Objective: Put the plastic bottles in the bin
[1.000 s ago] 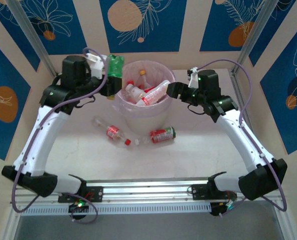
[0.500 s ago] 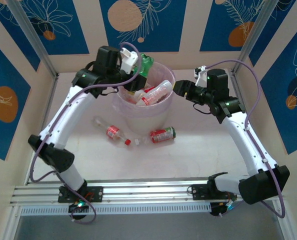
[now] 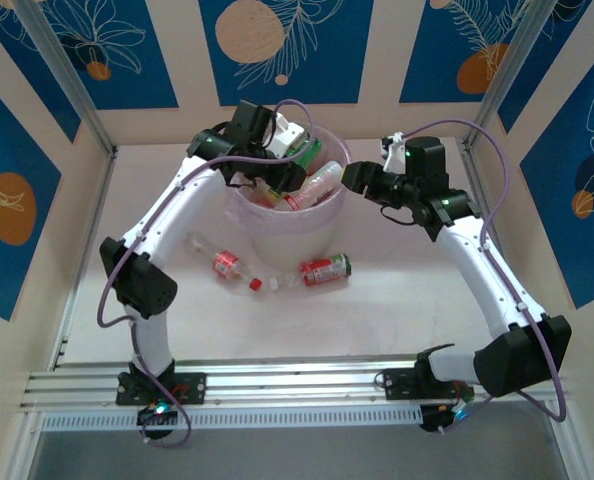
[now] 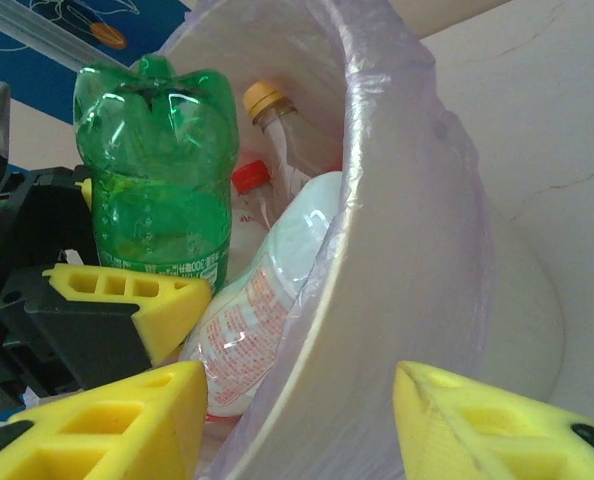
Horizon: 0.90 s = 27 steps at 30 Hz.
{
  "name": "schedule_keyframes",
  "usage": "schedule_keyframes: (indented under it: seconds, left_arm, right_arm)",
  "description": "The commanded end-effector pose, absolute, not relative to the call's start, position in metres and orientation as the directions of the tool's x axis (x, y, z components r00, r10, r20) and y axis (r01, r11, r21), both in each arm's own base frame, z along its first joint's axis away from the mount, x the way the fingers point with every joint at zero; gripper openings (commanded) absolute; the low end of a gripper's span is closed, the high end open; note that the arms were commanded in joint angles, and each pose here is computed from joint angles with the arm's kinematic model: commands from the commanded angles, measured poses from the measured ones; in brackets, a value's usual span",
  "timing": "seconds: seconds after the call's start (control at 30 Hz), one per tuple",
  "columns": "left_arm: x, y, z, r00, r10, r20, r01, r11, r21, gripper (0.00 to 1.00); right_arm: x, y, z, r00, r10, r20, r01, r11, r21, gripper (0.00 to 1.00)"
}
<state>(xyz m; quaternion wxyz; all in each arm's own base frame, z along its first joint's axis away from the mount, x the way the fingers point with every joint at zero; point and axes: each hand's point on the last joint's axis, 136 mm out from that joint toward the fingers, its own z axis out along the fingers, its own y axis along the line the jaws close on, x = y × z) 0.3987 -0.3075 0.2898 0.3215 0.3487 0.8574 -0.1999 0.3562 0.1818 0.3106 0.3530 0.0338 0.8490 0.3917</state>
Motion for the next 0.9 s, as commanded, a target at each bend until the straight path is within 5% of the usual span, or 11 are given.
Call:
schedule_keyframes:
  seconds: [0.0, 0.2, 0.4, 0.6, 0.87]
  left_arm:
    - [0.393, -0.307, 0.277, -0.552, 0.526, -0.647, 0.749, 0.654, -0.107, 0.00]
    - [0.392, -0.311, 0.259, -0.580, 0.543, -0.607, 0.751, 0.645, -0.140, 0.06]
    - [0.392, -0.315, 0.281, -0.556, 0.500, -0.663, 0.752, 0.642, -0.146, 0.59]
    - [0.387, -0.315, 0.307, -0.525, 0.463, -0.714, 0.761, 0.631, -0.150, 0.89]
    - [0.381, -0.310, 0.333, -0.507, 0.418, -0.753, 0.751, 0.643, -0.149, 0.91]
  right_arm:
    - [0.354, 0.189, 0.303, -0.763, 0.301, -0.571, -0.245, 0.683, 0.688, 0.53]
    - [0.356, 0.192, 0.301, -0.768, 0.297, -0.568, -0.244, 0.684, 0.687, 0.53]
    - [0.356, 0.193, 0.300, -0.767, 0.294, -0.570, -0.245, 0.688, 0.684, 0.53]
    - [0.356, 0.193, 0.299, -0.769, 0.292, -0.569, -0.244, 0.689, 0.683, 0.53]
    - [0.355, 0.194, 0.300, -0.767, 0.291, -0.572, -0.246, 0.691, 0.680, 0.53]
